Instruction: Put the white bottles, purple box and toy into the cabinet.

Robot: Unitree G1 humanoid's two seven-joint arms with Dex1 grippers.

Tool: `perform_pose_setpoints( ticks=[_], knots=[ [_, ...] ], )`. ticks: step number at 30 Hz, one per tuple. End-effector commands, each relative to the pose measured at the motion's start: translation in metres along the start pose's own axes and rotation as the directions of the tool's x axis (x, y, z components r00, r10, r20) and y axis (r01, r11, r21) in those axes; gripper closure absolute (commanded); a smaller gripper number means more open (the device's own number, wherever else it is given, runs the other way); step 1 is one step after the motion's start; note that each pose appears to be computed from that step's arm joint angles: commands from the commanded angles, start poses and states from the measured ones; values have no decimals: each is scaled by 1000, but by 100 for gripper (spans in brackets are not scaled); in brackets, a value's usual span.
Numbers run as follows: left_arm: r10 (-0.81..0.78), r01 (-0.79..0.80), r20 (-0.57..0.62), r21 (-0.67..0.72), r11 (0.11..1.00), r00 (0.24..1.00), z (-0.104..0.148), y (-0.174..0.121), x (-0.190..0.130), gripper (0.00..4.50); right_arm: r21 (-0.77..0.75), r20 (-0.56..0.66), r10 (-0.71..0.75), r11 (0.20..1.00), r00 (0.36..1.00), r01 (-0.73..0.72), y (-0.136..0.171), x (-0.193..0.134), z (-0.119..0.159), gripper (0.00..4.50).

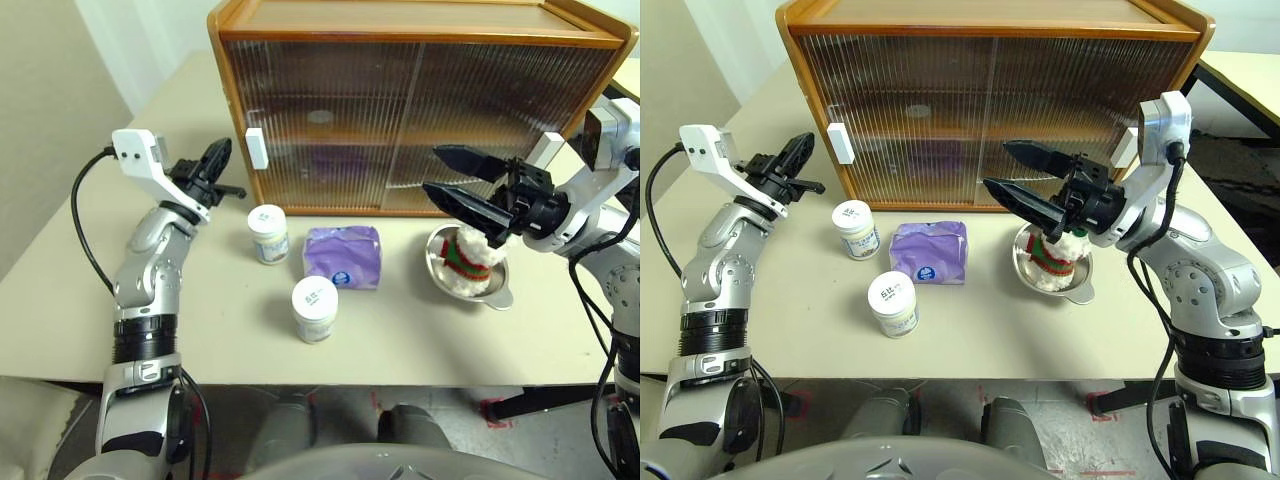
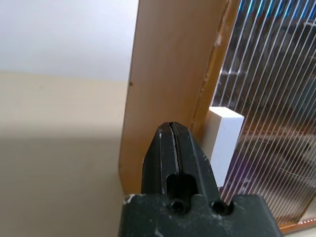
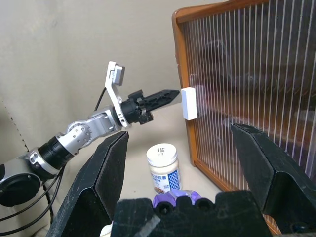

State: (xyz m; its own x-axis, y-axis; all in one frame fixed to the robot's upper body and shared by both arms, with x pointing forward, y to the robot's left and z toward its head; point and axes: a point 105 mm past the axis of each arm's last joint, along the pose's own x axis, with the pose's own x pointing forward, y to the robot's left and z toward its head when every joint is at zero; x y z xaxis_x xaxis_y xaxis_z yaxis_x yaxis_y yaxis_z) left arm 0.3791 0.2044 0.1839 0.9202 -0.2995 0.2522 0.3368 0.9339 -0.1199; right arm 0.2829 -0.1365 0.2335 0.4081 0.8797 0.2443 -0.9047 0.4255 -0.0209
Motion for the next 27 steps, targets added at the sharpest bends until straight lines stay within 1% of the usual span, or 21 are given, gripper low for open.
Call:
perform_pose_setpoints(
  ticks=[1, 16, 27],
  knots=[
    [-31, 31, -16, -8, 999, 999, -6, -7, 5, 447, 2, -7, 4, 1000, 1000, -4, 3, 2, -1, 0],
    [-92, 90, -51, -29, 995, 994, -17, -21, 3, 447, 5, 5, -9, 1000, 1000, 9, 2, 3, -2, 0],
    [-109, 107, -59, -33, 994, 992, -21, -26, 7, 447, 1, 3, -12, 1000, 1000, 12, 1, 3, -1, 0]
  ],
)
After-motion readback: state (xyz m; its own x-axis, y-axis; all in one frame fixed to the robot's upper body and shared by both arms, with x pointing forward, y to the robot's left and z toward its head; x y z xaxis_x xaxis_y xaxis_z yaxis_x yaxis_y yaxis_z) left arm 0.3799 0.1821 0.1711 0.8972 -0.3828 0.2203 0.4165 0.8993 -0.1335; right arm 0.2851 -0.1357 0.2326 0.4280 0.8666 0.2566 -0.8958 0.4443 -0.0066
